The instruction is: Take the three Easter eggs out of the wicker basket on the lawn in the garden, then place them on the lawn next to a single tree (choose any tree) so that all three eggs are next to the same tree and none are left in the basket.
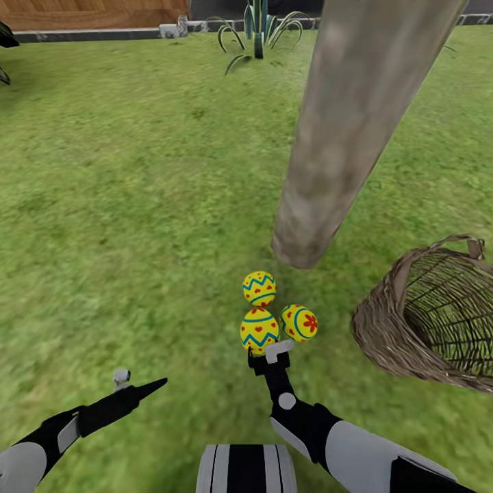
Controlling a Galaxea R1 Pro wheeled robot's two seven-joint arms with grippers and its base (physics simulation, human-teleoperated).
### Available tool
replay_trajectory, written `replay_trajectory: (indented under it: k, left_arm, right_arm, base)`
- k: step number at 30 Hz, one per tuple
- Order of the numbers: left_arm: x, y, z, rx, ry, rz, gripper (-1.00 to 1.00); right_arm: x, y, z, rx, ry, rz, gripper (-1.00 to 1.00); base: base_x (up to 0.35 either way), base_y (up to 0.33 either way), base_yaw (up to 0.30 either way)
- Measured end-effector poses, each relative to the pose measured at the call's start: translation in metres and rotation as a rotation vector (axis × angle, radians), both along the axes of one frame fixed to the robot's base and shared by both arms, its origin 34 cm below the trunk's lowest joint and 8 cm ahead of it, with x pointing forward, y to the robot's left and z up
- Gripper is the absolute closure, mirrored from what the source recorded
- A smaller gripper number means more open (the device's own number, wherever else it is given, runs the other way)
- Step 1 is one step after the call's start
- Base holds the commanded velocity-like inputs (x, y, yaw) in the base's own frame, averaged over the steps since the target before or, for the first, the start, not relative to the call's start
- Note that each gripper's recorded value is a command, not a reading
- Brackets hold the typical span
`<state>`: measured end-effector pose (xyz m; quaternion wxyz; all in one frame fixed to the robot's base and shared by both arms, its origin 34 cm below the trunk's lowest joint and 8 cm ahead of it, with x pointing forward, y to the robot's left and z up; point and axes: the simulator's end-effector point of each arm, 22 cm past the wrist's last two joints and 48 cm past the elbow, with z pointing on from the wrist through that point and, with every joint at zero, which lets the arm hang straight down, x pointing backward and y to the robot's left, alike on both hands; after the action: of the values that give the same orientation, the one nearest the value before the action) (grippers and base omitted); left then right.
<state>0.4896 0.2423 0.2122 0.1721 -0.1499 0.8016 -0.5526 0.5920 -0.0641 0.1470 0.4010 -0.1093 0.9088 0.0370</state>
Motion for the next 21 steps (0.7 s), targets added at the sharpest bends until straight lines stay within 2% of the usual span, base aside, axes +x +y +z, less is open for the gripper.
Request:
replay_trajectory:
  k: [6,11,21]
  left_arm:
    - [0.0,0.001,0.001,-0.001,-0.002,-0.001,-1.0]
    - [-0.001,0.0,-0.002,0.02,-0.048,-0.017,-1.0]
    - [-0.004,0.001,-0.007,0.025,-0.045,-0.017,-1.0]
  right_arm:
    - [0.0,0.0,0.0,0.0,0.0,0.0,1.0]
    - [-0.003,0.0,-0.004,0.0,0.008,0.001,1.0]
    - [-0.007,0.001,-0.011,0.0,0.02,0.002,1.0]
  base:
    - [0.005,0.004,0.0]
    - [0.0,0.0,0.0]
    - [0.0,0.0,0.0]
